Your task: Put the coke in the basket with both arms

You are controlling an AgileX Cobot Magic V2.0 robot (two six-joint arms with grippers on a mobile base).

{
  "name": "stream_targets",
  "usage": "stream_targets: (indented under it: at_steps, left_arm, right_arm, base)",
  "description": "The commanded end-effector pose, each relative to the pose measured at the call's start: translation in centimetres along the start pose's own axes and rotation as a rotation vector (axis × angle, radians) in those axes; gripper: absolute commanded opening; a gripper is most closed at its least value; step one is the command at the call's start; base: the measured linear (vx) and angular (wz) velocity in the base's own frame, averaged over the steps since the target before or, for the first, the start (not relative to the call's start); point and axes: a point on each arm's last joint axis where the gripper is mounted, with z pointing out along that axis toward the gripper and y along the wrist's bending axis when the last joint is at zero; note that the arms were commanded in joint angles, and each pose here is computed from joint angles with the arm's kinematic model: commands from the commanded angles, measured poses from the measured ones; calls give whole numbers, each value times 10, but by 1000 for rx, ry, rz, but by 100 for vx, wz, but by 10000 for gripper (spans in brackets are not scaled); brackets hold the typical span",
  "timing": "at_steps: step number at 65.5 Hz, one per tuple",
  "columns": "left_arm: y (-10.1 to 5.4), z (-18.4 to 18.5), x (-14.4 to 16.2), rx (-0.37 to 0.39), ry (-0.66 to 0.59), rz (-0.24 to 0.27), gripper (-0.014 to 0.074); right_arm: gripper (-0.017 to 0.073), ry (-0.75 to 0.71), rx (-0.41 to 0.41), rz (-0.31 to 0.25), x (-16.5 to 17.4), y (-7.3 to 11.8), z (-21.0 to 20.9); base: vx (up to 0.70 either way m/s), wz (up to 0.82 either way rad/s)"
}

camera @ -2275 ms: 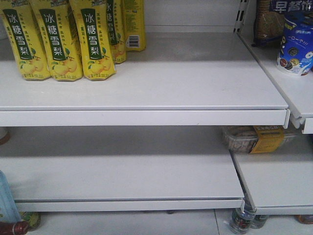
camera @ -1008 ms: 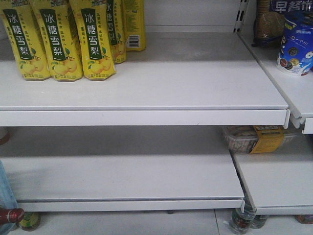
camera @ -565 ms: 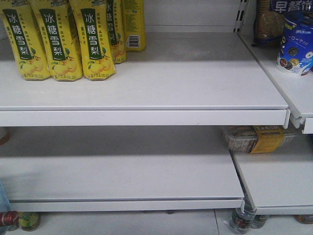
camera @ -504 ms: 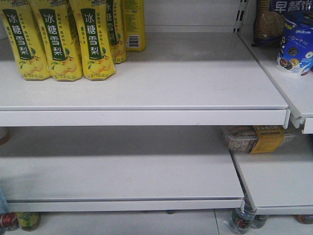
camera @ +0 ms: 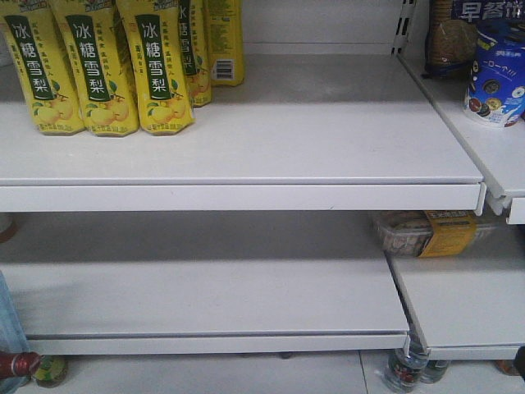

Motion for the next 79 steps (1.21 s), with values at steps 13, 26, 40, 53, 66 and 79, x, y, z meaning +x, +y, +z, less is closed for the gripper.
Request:
stream_targets:
  at_steps: [13,26,40,53,66,79]
  left_arm:
    - [-3,-3,-15,26,-177,82,-6]
    - [-3,-3,-14,26,-175,82,-6]
    - [-3,-3,-14,26,-175,82,-6]
    - [-3,-3,-14,27,-175,82,-6]
    - [-3,-3,-14,27,-175,82,-6]
    - [-3,-3,-14,27,-175,82,-6]
  right_arm:
    - [-4,-273,102,167,31,-12,8]
    - [-4,-411,146,109,25,-15,8]
    - [-4,-526,133,13,15,-12,3]
    - [-4,-524,132,21,15,-12,3]
    - [-4,-525,128,38,15,-12,3]
    - [-4,-525,128,38,15,-12,3]
  base:
    - [0,0]
    - [0,0]
    - [0,0]
    - [0,0]
    - [0,0]
    - [0,0]
